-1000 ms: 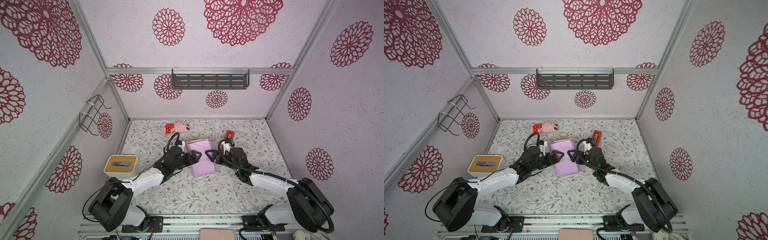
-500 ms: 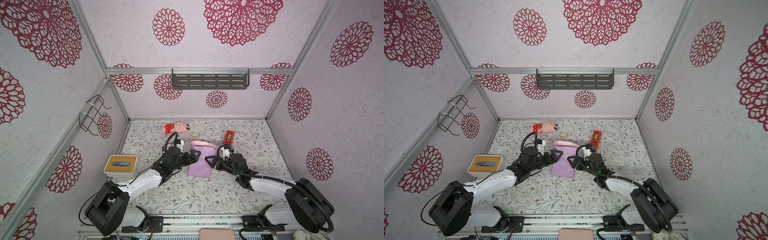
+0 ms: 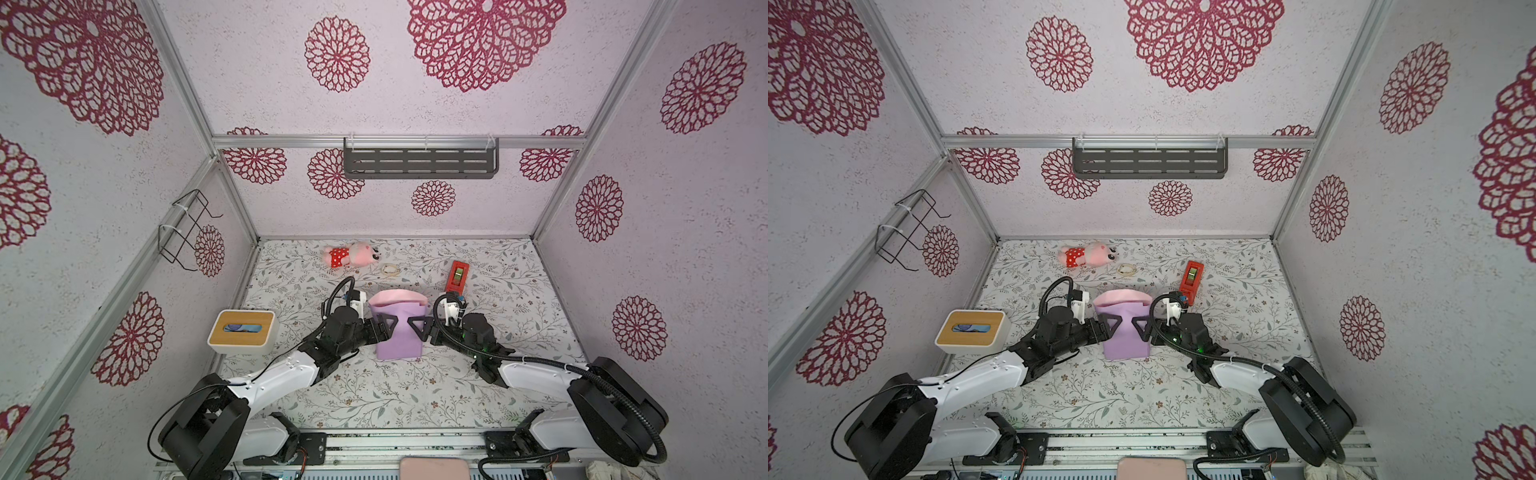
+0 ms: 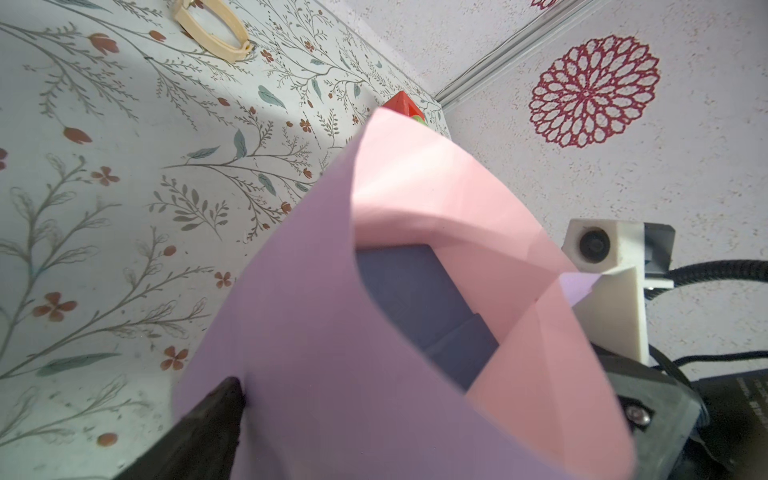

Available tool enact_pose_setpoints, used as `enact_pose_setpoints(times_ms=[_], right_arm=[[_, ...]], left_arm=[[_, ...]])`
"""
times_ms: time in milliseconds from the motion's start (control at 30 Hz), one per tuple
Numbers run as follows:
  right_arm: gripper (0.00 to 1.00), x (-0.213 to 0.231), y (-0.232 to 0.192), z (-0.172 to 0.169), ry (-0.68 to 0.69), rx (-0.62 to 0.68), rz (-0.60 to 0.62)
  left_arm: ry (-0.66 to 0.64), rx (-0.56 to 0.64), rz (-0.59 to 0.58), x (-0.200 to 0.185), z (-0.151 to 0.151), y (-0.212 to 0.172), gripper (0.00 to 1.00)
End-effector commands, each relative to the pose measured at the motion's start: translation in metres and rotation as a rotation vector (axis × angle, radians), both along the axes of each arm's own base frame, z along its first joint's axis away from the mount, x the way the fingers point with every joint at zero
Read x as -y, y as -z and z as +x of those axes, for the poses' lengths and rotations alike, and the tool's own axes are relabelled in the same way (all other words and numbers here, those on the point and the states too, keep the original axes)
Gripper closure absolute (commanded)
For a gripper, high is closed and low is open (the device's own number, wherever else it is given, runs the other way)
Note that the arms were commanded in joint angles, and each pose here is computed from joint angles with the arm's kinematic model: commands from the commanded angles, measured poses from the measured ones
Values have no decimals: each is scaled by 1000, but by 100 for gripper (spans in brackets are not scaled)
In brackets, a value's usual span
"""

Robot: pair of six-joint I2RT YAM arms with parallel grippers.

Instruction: Wrap the gift box in paper

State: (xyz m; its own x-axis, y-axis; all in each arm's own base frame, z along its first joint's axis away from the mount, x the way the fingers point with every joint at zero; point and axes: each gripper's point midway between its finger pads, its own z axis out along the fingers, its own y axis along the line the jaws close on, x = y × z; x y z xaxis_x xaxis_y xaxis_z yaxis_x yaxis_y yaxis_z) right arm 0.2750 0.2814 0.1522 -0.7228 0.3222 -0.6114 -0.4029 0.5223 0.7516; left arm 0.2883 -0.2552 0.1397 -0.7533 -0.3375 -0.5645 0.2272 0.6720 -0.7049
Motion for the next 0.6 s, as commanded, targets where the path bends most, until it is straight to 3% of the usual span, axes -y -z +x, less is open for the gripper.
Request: enact_pose_setpoints(times_ms=[0,433,567], right_arm=[[27,-12,-34,-13,-60,118,65],[40,2,16,-20,89,14,-75],[47,6,33,-24,135,-32,-127]], left_arm=[[39,61,-15,9,-11,-11,14],[-57,38,103,-5,-23,17,31],[-131,13,126,-17,-19,24,28]])
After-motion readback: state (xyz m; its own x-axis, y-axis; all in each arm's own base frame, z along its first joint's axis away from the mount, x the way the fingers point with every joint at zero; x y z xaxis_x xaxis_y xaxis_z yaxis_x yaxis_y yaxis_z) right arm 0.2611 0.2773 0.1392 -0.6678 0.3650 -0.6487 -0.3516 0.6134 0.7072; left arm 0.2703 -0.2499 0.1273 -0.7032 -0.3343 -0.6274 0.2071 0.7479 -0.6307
